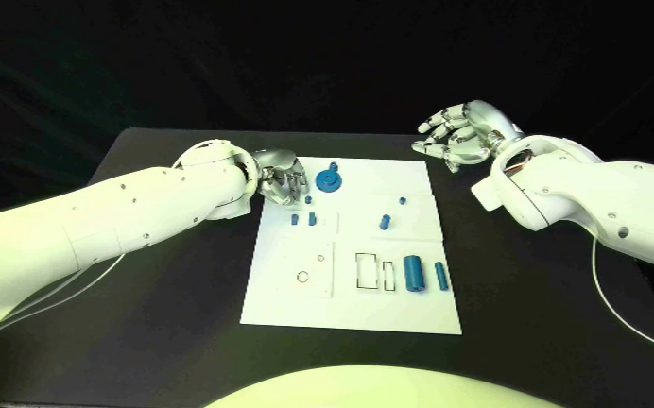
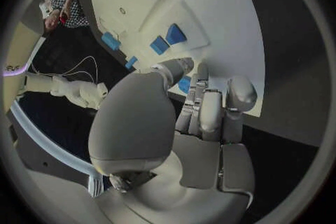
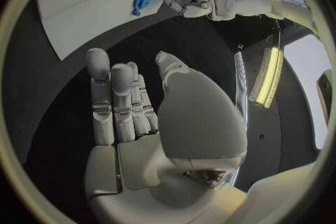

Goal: Assemble the parts on the task board

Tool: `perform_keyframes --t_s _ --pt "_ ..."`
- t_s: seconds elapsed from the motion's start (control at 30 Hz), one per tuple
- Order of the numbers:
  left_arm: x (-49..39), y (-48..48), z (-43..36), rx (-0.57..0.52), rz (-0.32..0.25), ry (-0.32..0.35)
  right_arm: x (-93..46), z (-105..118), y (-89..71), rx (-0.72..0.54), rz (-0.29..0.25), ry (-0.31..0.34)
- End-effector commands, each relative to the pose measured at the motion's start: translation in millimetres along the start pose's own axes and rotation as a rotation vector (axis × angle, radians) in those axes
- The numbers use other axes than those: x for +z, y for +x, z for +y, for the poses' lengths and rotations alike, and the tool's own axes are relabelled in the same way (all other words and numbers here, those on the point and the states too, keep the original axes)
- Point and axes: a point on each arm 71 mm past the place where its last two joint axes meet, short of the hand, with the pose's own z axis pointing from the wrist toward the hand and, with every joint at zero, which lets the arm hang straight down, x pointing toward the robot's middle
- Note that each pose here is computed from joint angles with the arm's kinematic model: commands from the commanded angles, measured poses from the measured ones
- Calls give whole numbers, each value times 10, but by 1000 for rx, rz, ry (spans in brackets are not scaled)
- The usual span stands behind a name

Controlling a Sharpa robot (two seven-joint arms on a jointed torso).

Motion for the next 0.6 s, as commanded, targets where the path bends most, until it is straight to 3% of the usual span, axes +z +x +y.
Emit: perform_keyframes --t_s 0.03,0.17,0.33,0.47,0.6 --pt "-33 -64 17 -89 -43 23 3 6 38 -78 68 -34" --pt "-119 -170 124 -216 -83 21 10 -12 73 -179 145 -59" --pt "-251 -323 227 -446 -184 60 2 -38 154 -345 228 -96" --pt "-353 -404 246 -684 -258 124 -12 -58 221 -479 250 -125" --pt "-453 -445 204 -919 -303 209 -18 -80 283 -588 249 -144"
